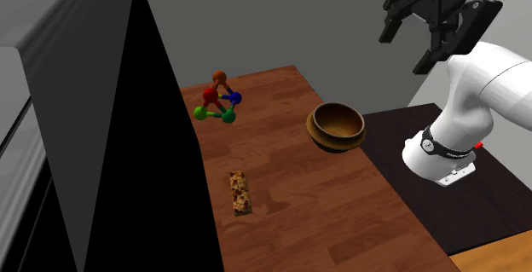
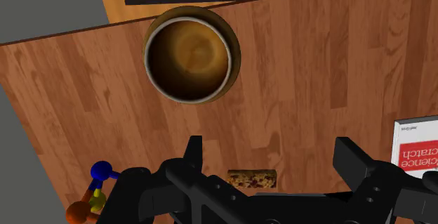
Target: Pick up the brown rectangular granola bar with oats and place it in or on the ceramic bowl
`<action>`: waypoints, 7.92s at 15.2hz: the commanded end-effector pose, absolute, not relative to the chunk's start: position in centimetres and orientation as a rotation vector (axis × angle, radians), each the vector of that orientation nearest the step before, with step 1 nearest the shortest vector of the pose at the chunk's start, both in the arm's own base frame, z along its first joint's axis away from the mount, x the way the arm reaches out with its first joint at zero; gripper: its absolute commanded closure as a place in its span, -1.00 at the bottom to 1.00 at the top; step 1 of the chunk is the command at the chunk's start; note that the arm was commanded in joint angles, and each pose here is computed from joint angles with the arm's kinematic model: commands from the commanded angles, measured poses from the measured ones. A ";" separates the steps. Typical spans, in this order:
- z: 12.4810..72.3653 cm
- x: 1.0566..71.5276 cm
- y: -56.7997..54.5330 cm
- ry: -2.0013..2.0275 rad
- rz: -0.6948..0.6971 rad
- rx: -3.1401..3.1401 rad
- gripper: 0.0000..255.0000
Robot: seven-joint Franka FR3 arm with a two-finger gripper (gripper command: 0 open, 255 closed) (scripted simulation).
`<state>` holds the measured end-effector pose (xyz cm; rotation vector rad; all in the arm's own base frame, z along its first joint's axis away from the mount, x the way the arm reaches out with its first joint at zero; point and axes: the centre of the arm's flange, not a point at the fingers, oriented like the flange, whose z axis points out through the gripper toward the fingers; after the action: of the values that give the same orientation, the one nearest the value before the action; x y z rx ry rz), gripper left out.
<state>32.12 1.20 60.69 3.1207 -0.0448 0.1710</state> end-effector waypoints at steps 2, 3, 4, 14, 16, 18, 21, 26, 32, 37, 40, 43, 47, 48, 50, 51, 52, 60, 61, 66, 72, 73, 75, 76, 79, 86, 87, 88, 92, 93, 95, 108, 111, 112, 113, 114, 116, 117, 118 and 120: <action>59.8 33.0 0.6 0.026 0.167 3.122 -1.00; 59.0 33.8 -0.1 0.097 0.162 3.121 -1.00; 58.1 34.7 -0.6 0.167 0.158 3.119 -1.00; 49.5 44.6 -4.0 0.865 0.109 3.011 -1.00; 47.8 46.7 -4.2 1.001 0.098 2.971 -1.00; 46.0 48.8 -4.1 1.135 0.087 2.925 -1.00; 43.3 51.9 -3.7 1.331 0.071 2.844 -1.00; 38.8 56.7 -2.2 1.645 0.042 2.679 -1.00; 33.2 61.8 0.9 1.995 0.007 2.436 -1.00; 30.2 63.3 2.2 2.106 -0.005 2.343 -1.00; 28.7 63.3 2.2 2.106 -0.005 2.343 -1.00; 27.3 63.2 2.3 2.106 -0.005 2.343 -1.00; 27.3 63.2 2.3 2.106 -0.005 2.343 -1.00; 27.3 63.2 2.3 2.106 -0.005 2.343 -1.00; 27.3 63.2 2.3 2.106 -0.005 2.343 -1.00; 27.3 63.2 2.3 2.106 -0.005 2.343 1.00; 27.3 63.2 2.3 2.106 -0.005 2.343 1.00; 27.3 63.2 2.3 2.106 -0.005 2.343 1.00; 27.8 63.2 2.3 2.106 -0.005 2.343 1.00; 30.5 63.2 2.3 2.106 -0.005 2.343 1.00; 33.6 63.2 2.3 2.106 -0.005 2.343 1.00; 34.2 63.2 2.3 2.106 -0.005 2.343 1.00; 35.2 63.2 2.3 2.106 -0.005 2.343 1.00; 35.7 63.2 2.3 2.106 -0.005 2.343 1.00; 37.3 63.2 2.3 2.106 -0.005 2.343 1.00; 41.0 63.2 2.3 2.106 -0.005 2.343 1.00; 41.6 63.2 2.3 2.106 -0.005 2.343 1.00; 42.1 63.2 2.3 2.106 -0.005 2.343 1.00; 44.2 63.2 2.3 2.106 -0.005 2.343 1.00; 44.3 63.2 2.3 2.106 -0.005 2.343 1.00; 44.3 60.8 1.3 2.106 -0.005 2.343 1.00; 44.2 44.7 -4.6 2.106 -0.005 2.343 1.00; 44.2 41.0 -6.0 2.106 -0.005 2.343 1.00; 44.2 39.7 -6.5 2.106 -0.005 2.343 1.00; 44.2 38.5 -6.9 2.106 -0.005 2.343 1.00; 44.2 37.3 -7.4 2.106 -0.005 2.343 1.00; 44.2 34.8 -8.3 2.106 -0.005 2.343 1.00; 44.2 33.8 -8.7 2.106 -0.005 2.343 1.00; 43.7 33.8 -8.7 2.106 -0.005 2.343 1.00; 42.6 33.8 -8.7 2.106 -0.005 2.343 1.00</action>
<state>33.82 -8.65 43.12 2.3438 2.1056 -0.0049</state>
